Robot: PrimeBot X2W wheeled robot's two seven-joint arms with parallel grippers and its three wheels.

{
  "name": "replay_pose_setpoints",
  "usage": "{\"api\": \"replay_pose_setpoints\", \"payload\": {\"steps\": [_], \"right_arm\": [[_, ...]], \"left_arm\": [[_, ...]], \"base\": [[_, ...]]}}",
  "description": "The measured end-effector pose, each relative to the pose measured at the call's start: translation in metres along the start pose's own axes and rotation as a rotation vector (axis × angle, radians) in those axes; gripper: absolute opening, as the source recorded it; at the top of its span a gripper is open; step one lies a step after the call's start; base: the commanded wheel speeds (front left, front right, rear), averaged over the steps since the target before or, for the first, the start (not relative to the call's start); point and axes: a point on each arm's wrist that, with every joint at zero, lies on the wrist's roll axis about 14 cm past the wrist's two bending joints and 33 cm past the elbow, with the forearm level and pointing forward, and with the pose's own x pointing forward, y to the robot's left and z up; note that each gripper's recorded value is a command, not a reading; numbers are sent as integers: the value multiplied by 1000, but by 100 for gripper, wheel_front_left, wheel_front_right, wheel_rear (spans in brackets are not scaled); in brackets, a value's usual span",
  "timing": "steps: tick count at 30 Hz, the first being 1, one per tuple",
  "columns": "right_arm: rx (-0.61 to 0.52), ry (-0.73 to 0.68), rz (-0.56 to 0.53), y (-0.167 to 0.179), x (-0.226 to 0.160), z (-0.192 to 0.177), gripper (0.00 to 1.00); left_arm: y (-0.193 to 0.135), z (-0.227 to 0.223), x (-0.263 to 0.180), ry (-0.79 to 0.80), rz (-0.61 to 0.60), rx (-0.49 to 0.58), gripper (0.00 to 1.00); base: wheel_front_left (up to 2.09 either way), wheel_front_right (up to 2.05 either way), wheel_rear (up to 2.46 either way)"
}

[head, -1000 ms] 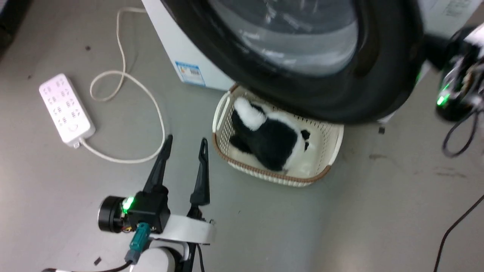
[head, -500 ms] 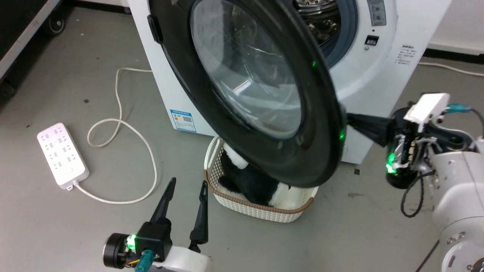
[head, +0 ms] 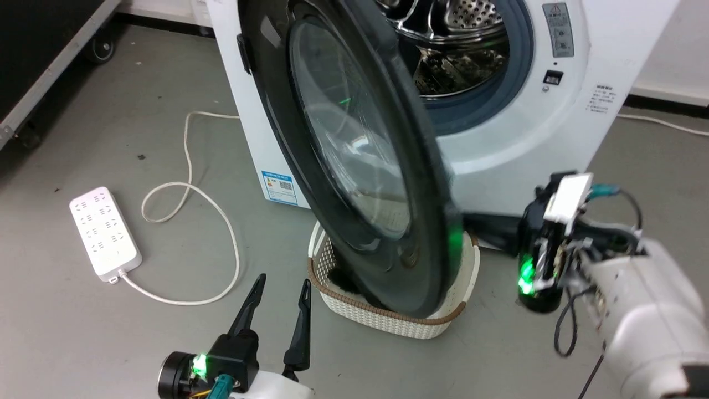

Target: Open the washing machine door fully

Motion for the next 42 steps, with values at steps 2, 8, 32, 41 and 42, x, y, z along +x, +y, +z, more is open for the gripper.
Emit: {"api": "replay_pose_setpoints", "payload": {"steps": [2,8,32,41,42], "right_arm": [[-9,28,7,-5,4,-12,0],[-30,78,32,-22,20,-55,0],[-849,-865,35,62,-122,32,100],[-1391,-1179,-331,22,-233,17,100],[-1401,-1200,-362,15,-238,12,100]], "left_arm": [[1,1,-2,-3,3,0,100],[2,-1,-9,3,10,-4,100],[6,16,-3,-56,12,-12,100],[1,23,-1,-81,-14,-21,100],[0,22,-1,-77,-24,-25,100]], "base": [[0,0,0],[0,0,0],[0,0,0],[0,0,0],[0,0,0]]}}
